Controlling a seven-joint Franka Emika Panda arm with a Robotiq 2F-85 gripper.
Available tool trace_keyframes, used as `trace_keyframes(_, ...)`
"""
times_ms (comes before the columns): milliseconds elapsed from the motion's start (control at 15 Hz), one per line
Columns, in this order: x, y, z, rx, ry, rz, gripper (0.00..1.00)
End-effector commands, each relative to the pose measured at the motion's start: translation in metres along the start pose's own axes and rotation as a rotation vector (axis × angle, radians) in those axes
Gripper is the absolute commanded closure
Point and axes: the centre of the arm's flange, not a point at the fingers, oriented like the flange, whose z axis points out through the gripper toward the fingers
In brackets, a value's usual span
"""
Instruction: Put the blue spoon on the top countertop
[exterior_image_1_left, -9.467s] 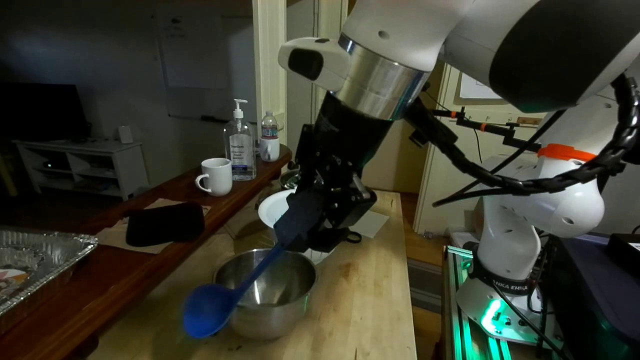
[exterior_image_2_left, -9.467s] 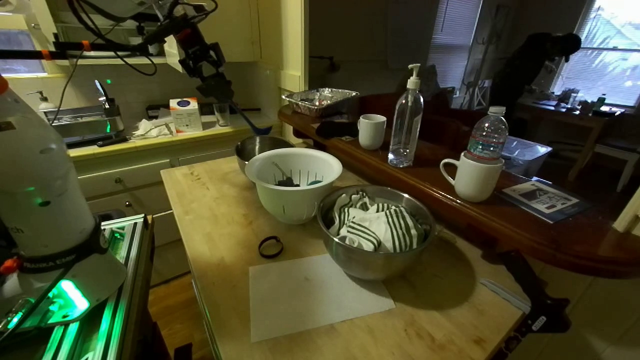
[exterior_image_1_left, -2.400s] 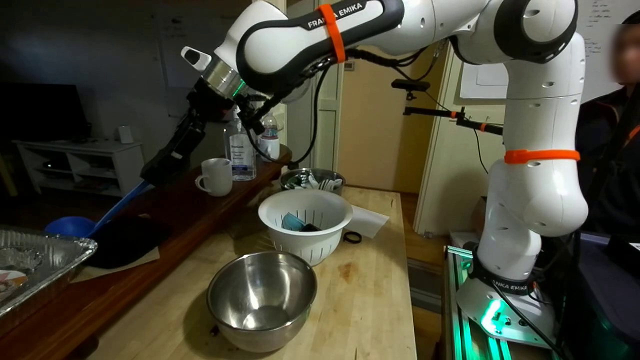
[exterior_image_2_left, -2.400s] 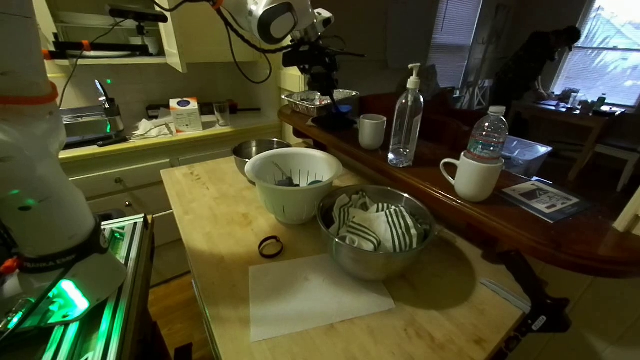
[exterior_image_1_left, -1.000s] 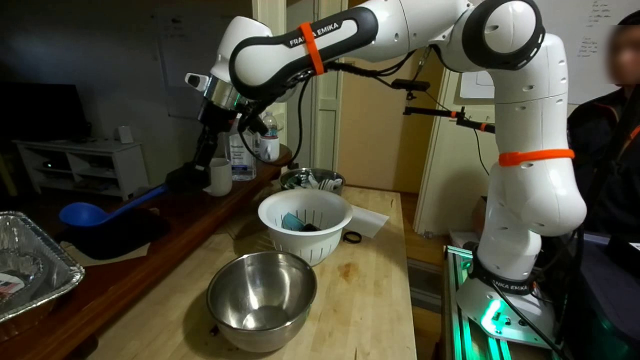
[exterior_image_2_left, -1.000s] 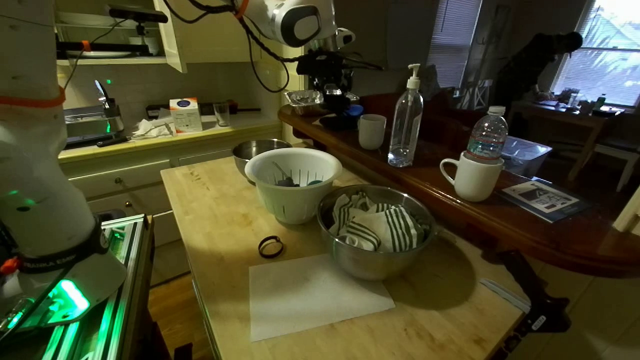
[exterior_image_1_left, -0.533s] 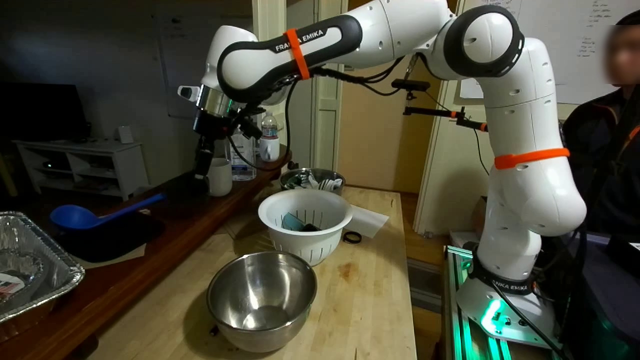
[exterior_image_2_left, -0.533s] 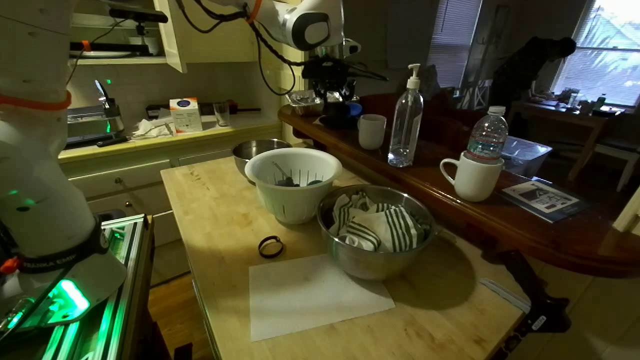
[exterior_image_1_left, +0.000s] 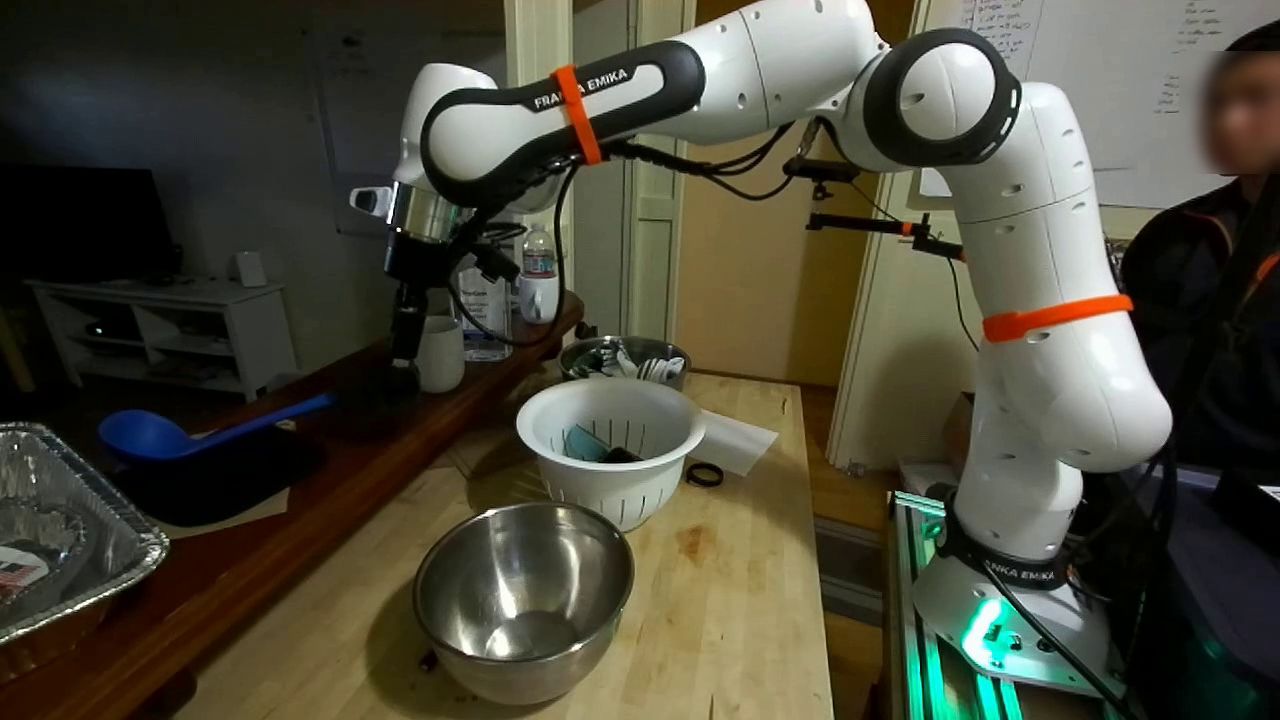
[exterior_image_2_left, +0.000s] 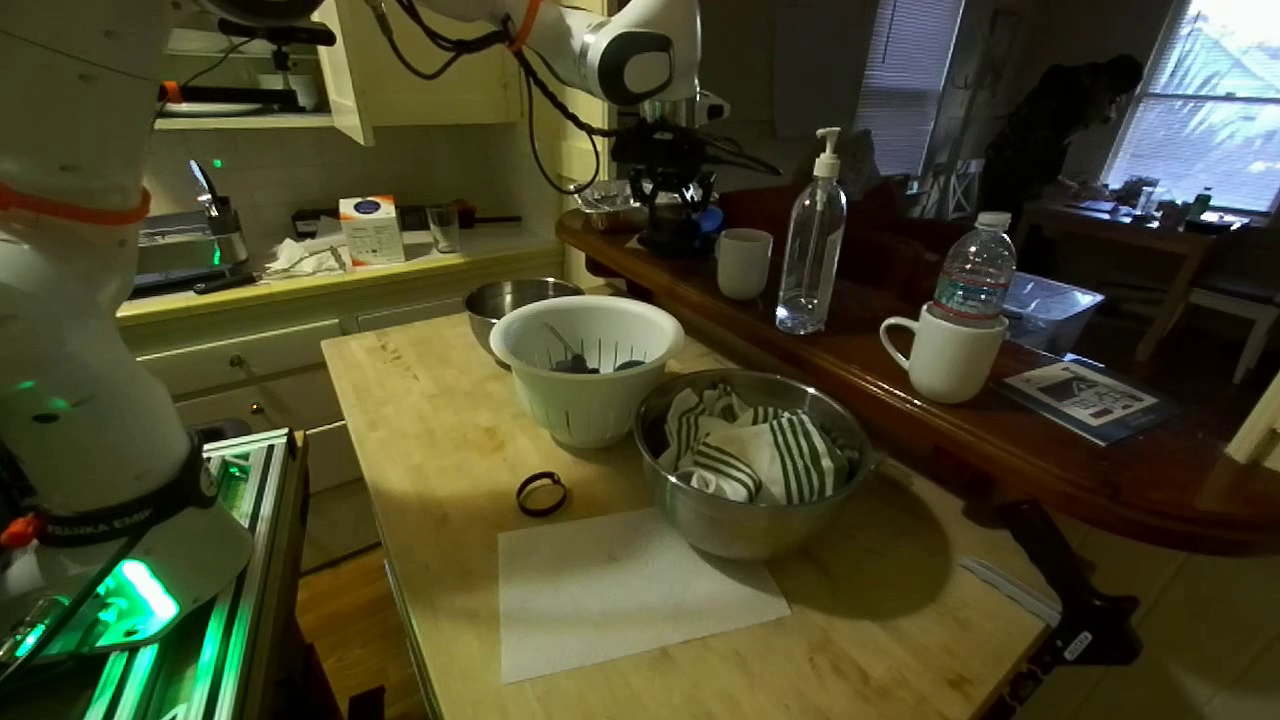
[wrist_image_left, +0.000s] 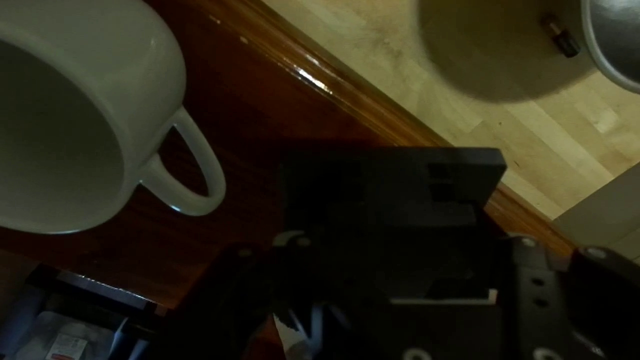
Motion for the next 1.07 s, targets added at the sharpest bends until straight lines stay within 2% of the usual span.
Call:
trace_keyframes(0, 0.014, 0.012, 0.004, -0.008, -0.018, -0.005, 0.58)
trace_keyframes(133, 0.016, 0.014, 0.006, -0.017, -0.016, -0.008, 0.58)
trace_keyframes(200, 0.017, 0.015, 0.006, -0.02, -0.014, -0.007, 0.3)
trace_keyframes(267, 0.016, 0.015, 0.006, -0.019, -0.011, -0.006, 0.08)
trace_keyframes(400, 0.017, 0.014, 0.003, -0.019, -0.006, -0.002, 0.06)
trace_keyframes(467, 0.016, 0.012, 0.0, -0.027, 0.001, -0.005, 0.0)
trace_keyframes(667, 0.019, 0.003, -0.019, -0.048, 0.028, -0.013, 0.0)
trace_keyframes(933, 0.025, -0.035, -0.079, -0.087, 0.061, -0.094, 0.0)
trace_keyframes(1000, 0.027, -0.045, -0.095, -0.101, 0.093, -0.126, 0.0)
